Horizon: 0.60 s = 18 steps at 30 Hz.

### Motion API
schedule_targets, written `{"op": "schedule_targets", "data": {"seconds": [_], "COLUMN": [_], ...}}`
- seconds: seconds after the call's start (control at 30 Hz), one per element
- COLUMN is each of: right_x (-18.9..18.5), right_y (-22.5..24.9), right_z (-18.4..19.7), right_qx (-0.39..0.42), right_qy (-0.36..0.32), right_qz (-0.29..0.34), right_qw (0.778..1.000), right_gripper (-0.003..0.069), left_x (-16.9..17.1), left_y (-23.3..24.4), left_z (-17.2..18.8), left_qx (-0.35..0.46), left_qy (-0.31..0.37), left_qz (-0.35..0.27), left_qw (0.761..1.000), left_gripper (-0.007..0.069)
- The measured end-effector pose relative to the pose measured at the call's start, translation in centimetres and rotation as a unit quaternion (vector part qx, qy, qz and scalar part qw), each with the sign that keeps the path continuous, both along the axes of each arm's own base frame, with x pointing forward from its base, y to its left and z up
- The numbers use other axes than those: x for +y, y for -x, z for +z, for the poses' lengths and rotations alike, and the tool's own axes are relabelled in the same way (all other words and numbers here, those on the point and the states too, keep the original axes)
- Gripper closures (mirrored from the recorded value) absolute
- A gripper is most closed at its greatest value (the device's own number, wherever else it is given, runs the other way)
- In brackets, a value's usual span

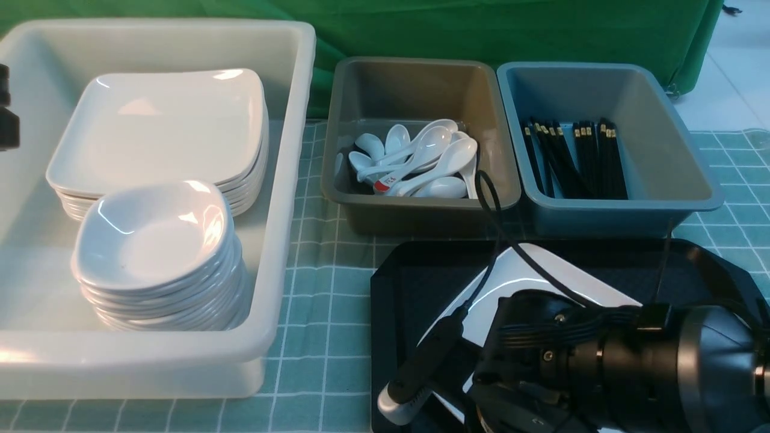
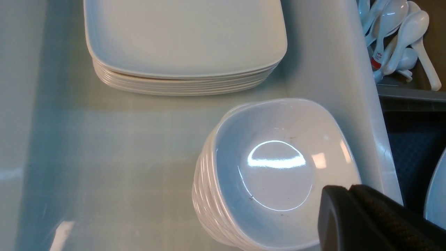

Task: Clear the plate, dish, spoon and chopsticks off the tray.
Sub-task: Use the right arm to move the plate from right to left

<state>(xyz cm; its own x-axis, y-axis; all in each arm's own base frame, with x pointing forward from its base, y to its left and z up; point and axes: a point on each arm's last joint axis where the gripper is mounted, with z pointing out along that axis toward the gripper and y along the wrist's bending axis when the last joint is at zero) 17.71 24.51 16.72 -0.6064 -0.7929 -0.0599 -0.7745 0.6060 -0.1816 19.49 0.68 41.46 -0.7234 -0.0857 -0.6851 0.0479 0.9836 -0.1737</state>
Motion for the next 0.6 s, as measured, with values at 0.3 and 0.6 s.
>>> {"op": "schedule_targets", "data": {"seconds": [0.3,0.6], "right_x": [-1.1,-11.1], "right_y": [0.7,-3.1], "right_z": [1.9,10.7], "right_qx": [0.010,-0.094], "right_qy": [0.014,-0.061], "right_qz": [-0.020,-0.178], "right_qw": [1.000,0.978], "right_gripper": [0.0134,0.0579], "left_x": [0.0,-0.1], "left_y": [0.0,0.0], "left_z": [0.0,0.0], "left_qx": [0.000,0.001], "left_qy": [0.000,0.008], "left_qz": [0.000,-0.003], "left_qw": [1.000,1.000], "left_gripper": [0.0617,0.0617]}}
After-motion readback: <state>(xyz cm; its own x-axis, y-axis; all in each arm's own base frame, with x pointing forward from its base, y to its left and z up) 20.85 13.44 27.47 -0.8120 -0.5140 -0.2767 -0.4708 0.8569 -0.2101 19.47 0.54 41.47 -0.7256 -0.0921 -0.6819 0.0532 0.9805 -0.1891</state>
